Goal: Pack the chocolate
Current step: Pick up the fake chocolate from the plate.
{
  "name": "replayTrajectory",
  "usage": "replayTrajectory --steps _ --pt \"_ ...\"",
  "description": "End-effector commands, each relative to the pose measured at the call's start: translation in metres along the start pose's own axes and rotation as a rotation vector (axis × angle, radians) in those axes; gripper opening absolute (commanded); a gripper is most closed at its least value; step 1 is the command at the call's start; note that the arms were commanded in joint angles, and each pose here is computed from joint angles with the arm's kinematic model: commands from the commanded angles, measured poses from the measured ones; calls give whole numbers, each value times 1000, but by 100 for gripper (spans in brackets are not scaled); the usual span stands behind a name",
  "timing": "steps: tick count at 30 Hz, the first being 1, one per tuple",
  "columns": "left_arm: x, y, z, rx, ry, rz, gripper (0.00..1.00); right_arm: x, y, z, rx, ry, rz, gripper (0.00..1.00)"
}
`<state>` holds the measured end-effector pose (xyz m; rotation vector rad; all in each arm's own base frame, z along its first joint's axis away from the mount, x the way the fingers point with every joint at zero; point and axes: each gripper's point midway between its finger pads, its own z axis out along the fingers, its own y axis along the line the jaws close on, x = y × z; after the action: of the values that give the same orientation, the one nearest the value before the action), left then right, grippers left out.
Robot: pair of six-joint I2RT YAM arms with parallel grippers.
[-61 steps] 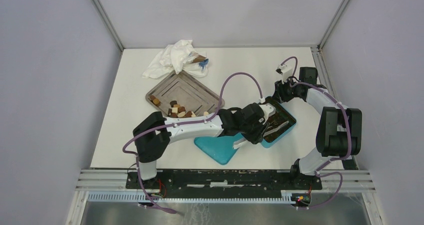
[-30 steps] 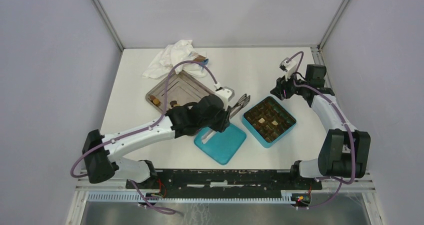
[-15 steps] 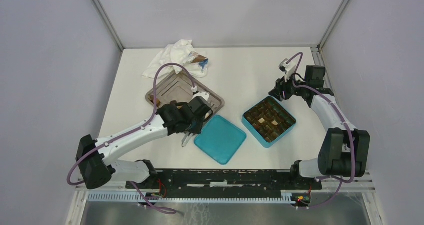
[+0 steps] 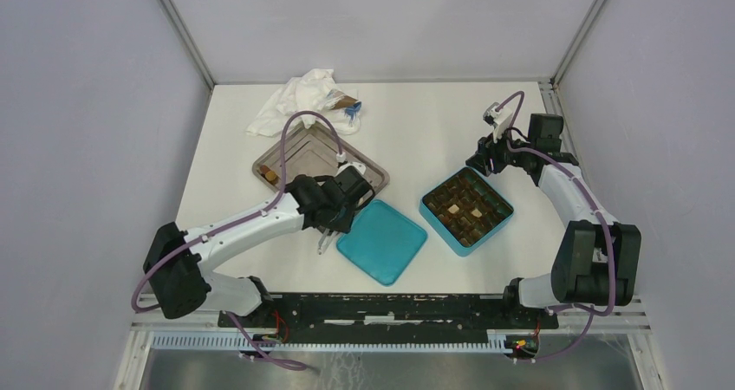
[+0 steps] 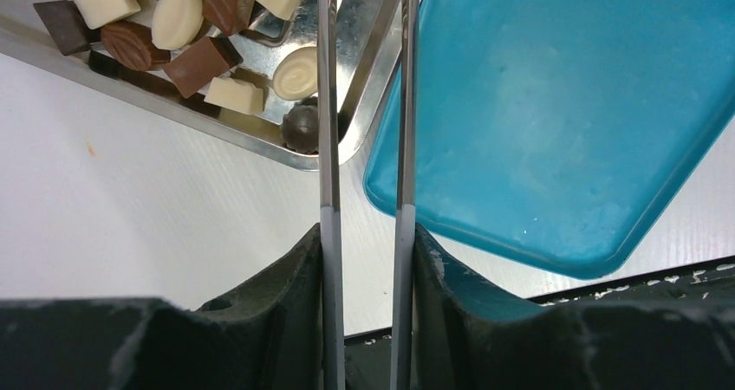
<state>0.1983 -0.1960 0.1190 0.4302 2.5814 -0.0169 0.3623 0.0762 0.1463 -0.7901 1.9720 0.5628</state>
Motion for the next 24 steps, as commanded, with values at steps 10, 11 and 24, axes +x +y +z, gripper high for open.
replayTrajectory --steps 10,11,24 --pt "-1 -7 23 25 36 -31 43 -1 0 3 -16 -10 -20 52" --pt "0 -5 23 20 39 -33 43 0 0 3 -17 -8 -18 52" --pt "8 -5 26 20 79 -45 46 -1 1 4 -19 -7 -22 52"
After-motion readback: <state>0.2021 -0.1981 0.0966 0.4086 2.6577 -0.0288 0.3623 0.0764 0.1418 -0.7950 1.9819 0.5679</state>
